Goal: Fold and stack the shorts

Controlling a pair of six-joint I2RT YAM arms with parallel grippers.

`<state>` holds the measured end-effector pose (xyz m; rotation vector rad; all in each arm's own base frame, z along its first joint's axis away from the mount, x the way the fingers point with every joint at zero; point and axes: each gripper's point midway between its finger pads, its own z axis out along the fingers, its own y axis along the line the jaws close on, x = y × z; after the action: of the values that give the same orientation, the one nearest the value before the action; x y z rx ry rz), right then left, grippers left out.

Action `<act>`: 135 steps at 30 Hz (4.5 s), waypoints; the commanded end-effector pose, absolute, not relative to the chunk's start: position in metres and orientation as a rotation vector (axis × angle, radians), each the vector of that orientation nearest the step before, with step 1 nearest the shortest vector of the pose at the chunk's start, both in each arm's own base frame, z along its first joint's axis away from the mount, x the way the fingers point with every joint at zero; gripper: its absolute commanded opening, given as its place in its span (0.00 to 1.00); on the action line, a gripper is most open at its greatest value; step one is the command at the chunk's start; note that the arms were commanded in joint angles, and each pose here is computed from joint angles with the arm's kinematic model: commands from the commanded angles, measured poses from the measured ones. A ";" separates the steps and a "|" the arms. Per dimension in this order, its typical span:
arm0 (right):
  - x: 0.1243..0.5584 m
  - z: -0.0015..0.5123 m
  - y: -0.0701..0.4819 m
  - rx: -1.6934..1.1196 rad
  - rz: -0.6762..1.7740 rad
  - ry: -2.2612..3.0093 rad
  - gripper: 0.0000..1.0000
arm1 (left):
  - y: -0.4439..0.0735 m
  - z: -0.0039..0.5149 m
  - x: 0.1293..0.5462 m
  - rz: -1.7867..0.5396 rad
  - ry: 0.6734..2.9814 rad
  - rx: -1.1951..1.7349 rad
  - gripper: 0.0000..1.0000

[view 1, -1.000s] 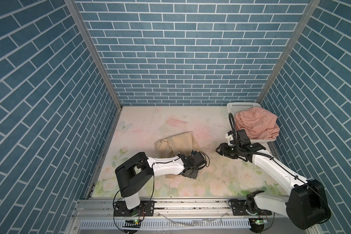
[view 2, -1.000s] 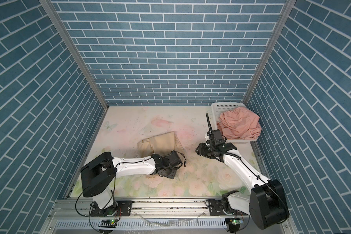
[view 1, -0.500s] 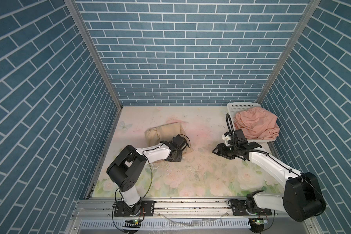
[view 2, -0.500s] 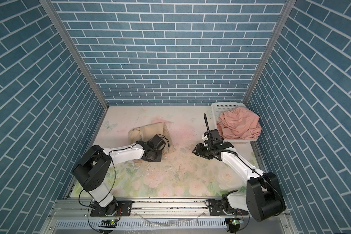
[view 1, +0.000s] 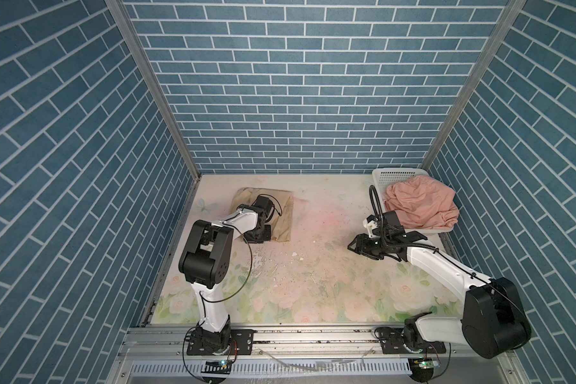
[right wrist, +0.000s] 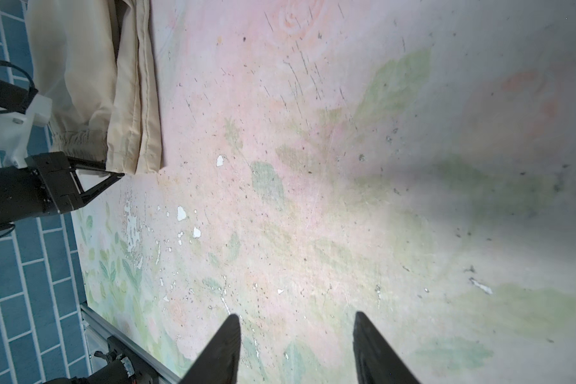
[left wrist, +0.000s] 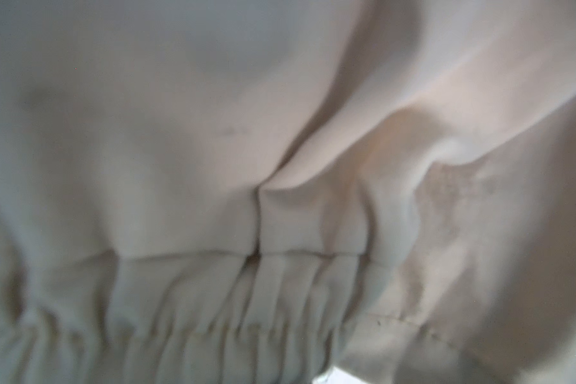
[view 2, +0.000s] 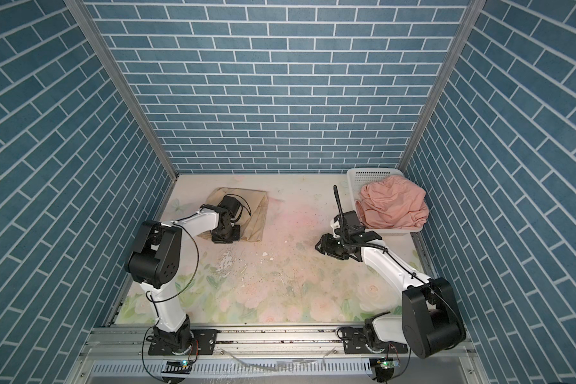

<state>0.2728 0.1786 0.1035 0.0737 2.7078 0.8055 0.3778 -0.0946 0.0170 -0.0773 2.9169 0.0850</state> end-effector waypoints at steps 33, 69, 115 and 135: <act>0.290 0.138 0.185 -0.016 0.847 2.584 0.57 | -0.176 0.080 0.480 0.257 2.746 0.213 1.00; 0.291 0.145 0.188 0.019 0.877 2.572 0.57 | -0.064 0.010 0.475 0.343 2.893 0.001 0.78; 0.442 0.038 0.482 -0.159 1.233 2.386 0.70 | -0.037 0.192 0.295 -0.333 2.602 -0.321 1.00; 0.431 0.013 0.593 -0.285 1.288 2.378 0.69 | -0.021 0.175 0.294 -0.326 2.653 -0.328 1.00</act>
<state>0.4516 0.5912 0.0566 -0.3075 2.2319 1.3406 0.2989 -0.0244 0.1865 -0.3268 2.6061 -0.3292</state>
